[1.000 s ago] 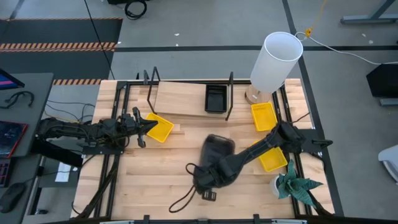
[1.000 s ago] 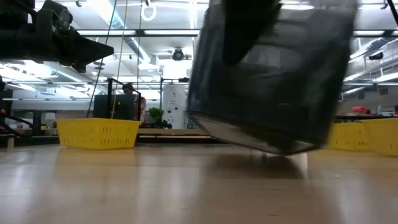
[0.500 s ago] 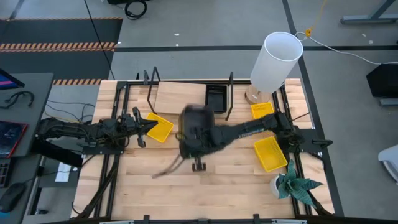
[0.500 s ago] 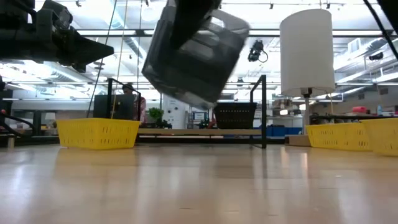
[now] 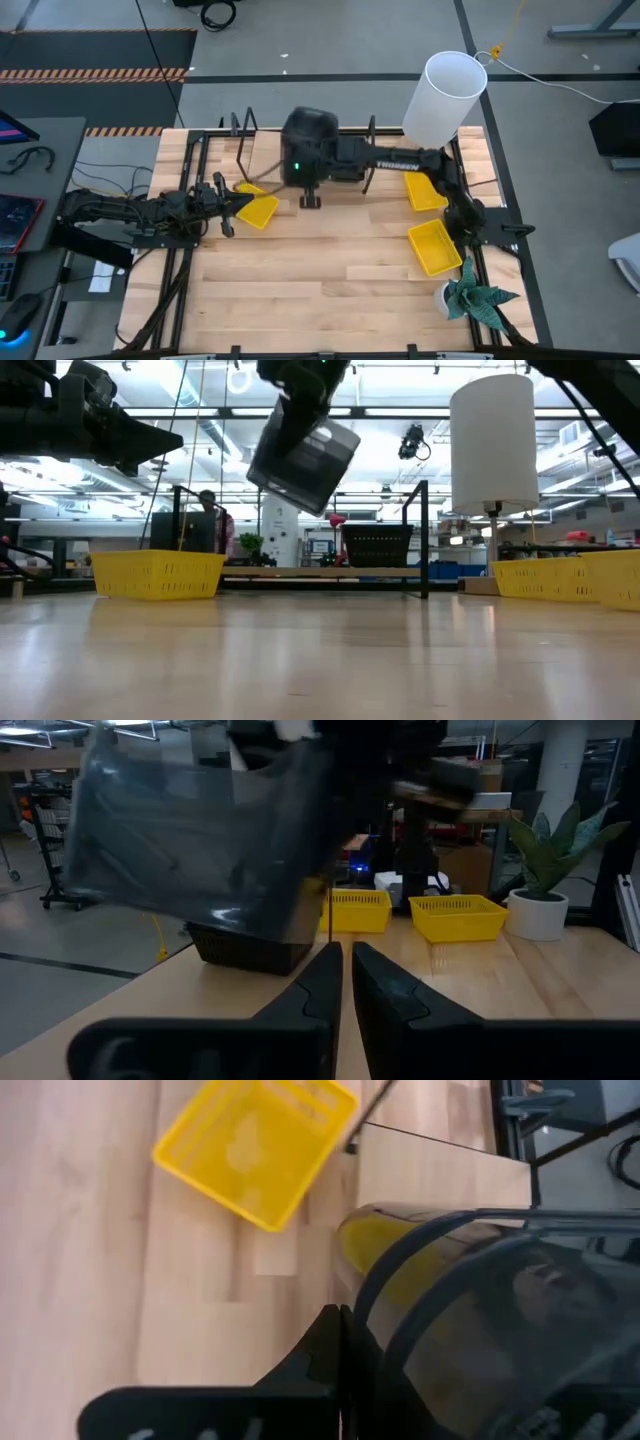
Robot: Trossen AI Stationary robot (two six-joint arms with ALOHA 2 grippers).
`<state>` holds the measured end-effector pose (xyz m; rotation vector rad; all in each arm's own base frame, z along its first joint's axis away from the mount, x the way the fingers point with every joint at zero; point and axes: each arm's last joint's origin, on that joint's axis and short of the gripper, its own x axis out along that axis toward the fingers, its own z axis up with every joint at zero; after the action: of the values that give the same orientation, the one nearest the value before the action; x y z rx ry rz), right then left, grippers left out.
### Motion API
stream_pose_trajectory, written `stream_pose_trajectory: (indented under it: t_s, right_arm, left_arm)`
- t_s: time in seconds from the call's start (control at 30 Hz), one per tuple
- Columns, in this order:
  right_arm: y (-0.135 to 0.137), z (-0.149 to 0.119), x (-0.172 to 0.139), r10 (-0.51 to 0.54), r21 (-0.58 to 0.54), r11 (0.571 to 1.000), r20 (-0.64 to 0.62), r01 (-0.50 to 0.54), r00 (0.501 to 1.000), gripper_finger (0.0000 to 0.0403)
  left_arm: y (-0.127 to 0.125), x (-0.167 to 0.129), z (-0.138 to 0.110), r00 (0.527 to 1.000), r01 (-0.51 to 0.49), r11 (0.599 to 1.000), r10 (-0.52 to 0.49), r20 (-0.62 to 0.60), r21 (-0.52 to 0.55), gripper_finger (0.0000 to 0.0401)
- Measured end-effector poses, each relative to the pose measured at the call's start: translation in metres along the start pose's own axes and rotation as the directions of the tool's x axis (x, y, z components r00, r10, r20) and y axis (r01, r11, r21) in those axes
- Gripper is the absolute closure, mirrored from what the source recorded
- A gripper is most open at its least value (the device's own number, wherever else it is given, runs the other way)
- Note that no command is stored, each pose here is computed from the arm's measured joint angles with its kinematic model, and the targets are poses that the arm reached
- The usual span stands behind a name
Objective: Stack baskets on shelf by color
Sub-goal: Put the stacked light black bins on the shelf
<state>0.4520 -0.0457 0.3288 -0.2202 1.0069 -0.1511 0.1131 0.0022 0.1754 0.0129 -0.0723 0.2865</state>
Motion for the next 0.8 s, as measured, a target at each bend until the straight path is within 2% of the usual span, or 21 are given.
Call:
stream_pose_trajectory:
  t_s: [0.17,0.33,0.8]
  right_arm:
    - [-0.032,-0.006,0.005,0.02,0.003,1.0,0.017,-0.02,1.0,0.0385]
    - [-0.052,-0.01,0.009,0.031,-0.011,0.999,0.029,-0.03,0.999,0.0385]
    - [-0.051,-0.03,0.052,0.066,-0.027,0.997,0.009,-0.066,0.998,0.0385]
  left_arm:
    - [0.0,0.0,0.0,1.0,0.0,1.0,0.0,-0.001,0.0,0.0372]
    - [0.0,0.0,0.0,1.0,0.0,1.0,0.0,0.0,0.0,0.0375]
    - [0.0,0.0,0.0,1.0,0.0,1.0,0.0,-0.001,0.0,0.0371]
